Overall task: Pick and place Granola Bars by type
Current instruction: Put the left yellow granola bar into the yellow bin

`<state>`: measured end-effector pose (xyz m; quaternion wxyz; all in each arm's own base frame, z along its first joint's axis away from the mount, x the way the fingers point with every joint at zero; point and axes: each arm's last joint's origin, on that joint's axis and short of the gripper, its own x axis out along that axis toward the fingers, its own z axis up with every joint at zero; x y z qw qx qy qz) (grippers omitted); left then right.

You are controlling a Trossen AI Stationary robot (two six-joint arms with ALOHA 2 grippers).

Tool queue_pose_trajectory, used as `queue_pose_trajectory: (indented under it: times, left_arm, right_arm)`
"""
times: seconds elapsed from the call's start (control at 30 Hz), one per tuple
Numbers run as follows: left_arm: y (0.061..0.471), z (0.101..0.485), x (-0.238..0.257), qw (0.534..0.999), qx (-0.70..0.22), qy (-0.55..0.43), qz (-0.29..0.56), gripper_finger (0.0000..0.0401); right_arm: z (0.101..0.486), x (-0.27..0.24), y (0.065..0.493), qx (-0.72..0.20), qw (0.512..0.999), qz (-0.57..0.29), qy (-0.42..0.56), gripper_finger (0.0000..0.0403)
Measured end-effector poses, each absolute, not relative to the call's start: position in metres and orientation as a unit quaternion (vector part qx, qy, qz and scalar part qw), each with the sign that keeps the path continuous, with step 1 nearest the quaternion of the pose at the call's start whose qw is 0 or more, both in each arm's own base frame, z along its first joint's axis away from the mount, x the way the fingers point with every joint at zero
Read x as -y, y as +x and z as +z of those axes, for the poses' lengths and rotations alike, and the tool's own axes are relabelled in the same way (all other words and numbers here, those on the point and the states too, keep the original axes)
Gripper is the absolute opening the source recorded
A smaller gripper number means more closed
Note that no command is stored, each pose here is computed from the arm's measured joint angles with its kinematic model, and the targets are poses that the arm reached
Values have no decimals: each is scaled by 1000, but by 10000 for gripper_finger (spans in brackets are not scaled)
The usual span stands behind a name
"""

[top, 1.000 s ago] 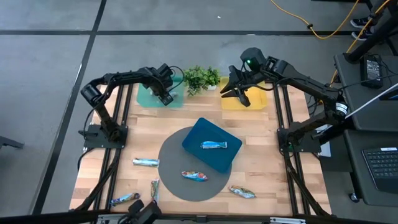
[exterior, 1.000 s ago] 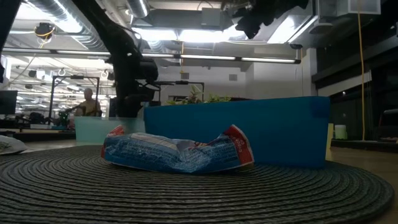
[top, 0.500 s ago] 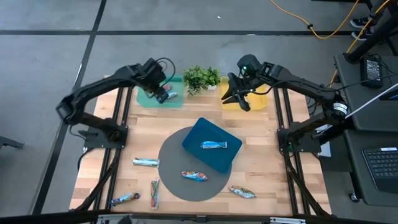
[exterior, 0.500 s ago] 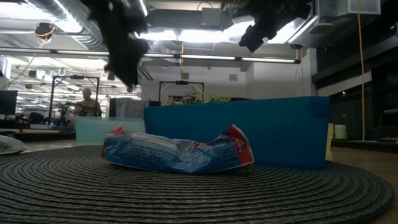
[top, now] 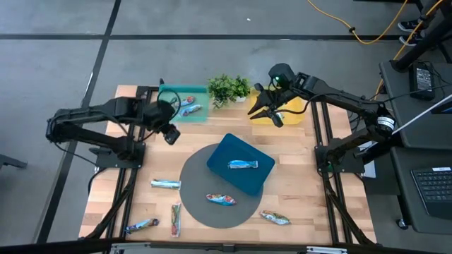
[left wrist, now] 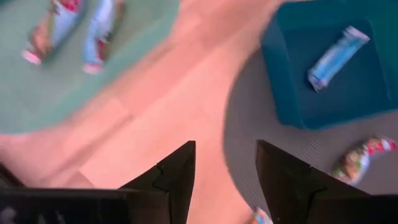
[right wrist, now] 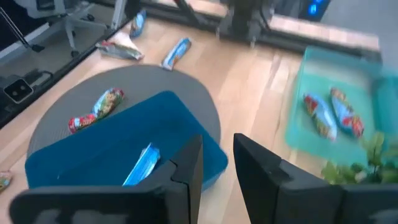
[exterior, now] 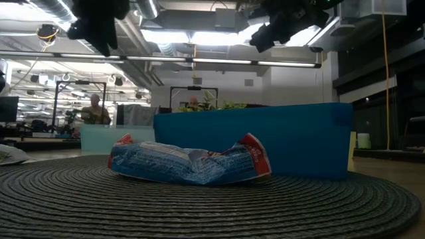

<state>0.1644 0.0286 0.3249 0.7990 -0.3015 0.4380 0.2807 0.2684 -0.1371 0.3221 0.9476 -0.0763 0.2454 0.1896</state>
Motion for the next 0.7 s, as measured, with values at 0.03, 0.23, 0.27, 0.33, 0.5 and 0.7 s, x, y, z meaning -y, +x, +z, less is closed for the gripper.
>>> queue_pose_trajectory:
  times: [0.03, 0.23, 0.27, 0.33, 0.5, 0.7]
  left_arm:
    - [165, 325, -23, 799, -439, -304, 276, 157]
    - [174, 321, 11, 832, -466, -222, 203, 157]
    - [176, 320, 16, 835, -471, -205, 196, 157]
    - [176, 317, 25, 835, -484, -176, 193, 157]
    - [177, 306, 41, 820, -525, -113, 196, 157]
    - [184, 295, 55, 805, -560, -68, 183, 157]
  right_arm:
    - [323, 137, 269, -239, 948, 193, -78, 94]
    - [324, 131, 272, -226, 946, 218, -75, 94]
    - [324, 128, 273, -226, 945, 222, -76, 94]
    - [324, 122, 276, -225, 943, 233, -78, 94]
    - [325, 105, 284, -219, 936, 258, -91, 94]
    - [326, 88, 293, -230, 935, 244, -115, 94]
